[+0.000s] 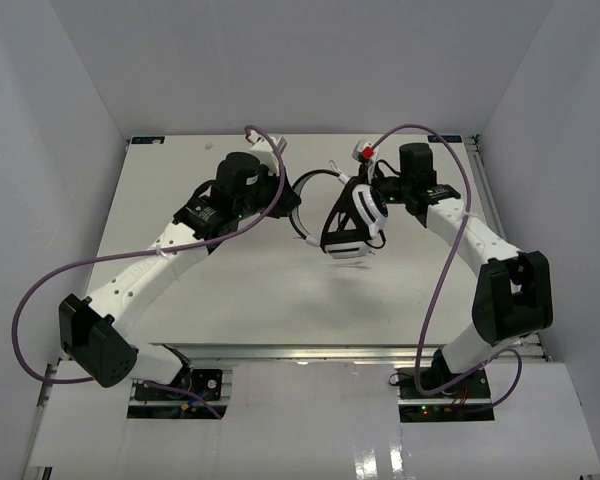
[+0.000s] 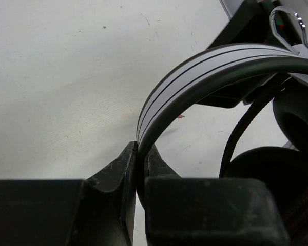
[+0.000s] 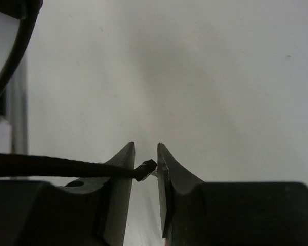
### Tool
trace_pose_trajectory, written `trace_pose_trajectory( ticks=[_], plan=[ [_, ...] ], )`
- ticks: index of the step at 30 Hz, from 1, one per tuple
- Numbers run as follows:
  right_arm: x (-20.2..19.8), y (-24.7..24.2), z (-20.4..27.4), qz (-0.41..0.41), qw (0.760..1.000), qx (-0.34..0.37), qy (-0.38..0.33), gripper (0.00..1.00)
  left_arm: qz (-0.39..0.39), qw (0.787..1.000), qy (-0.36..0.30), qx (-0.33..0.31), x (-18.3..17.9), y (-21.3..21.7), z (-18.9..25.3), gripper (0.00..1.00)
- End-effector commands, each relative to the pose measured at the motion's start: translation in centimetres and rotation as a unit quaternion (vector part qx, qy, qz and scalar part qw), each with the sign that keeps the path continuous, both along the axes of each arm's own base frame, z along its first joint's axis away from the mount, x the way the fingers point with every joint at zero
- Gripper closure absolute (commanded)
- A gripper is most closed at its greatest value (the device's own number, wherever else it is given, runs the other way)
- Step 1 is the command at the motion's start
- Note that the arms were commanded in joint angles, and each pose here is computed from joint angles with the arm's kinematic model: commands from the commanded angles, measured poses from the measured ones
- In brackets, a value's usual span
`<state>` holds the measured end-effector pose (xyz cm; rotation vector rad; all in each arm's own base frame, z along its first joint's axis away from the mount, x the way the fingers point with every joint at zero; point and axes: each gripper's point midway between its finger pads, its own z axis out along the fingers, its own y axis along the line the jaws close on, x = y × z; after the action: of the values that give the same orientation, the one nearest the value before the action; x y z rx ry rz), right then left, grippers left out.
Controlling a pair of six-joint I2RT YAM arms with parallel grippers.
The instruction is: Wrap the headphones
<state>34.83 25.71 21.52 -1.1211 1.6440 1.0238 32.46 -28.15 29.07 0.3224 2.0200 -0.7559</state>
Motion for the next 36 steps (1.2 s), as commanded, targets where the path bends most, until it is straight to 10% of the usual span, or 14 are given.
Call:
trace_pose_trajectory(
  ticks=[1,9,19,24,36],
  plan=[
    [-1.9,2.4,1.1,0.071,0.989,0.101,0.085,0.64,-0.017,0.991,-0.082,-0.102,-1.3,-0.7,10.9,1.0],
    [-2.9,3.6,0.5,0.105,0.977,0.157,0.103,0.51,0.026,0.988,-0.109,-0.11,0.2,0.1,14.6,1.0],
    [-6.4,2.5,-0.4,0.125,0.972,0.169,0.1,0.88,0.112,0.981,-0.12,-0.102,2.4,2.2,15.3,1.0],
    [-5.5,1.5,-1.2,0.056,0.99,0.116,0.061,0.92,0.197,0.968,-0.112,-0.107,3.5,4.8,14.5,1.0],
    [-5.8,-1.1,-1.8,-0.069,0.995,0.008,0.071,0.92,0.263,0.914,0.008,-0.31,6.4,4.3,8.1,1.0]
  ],
)
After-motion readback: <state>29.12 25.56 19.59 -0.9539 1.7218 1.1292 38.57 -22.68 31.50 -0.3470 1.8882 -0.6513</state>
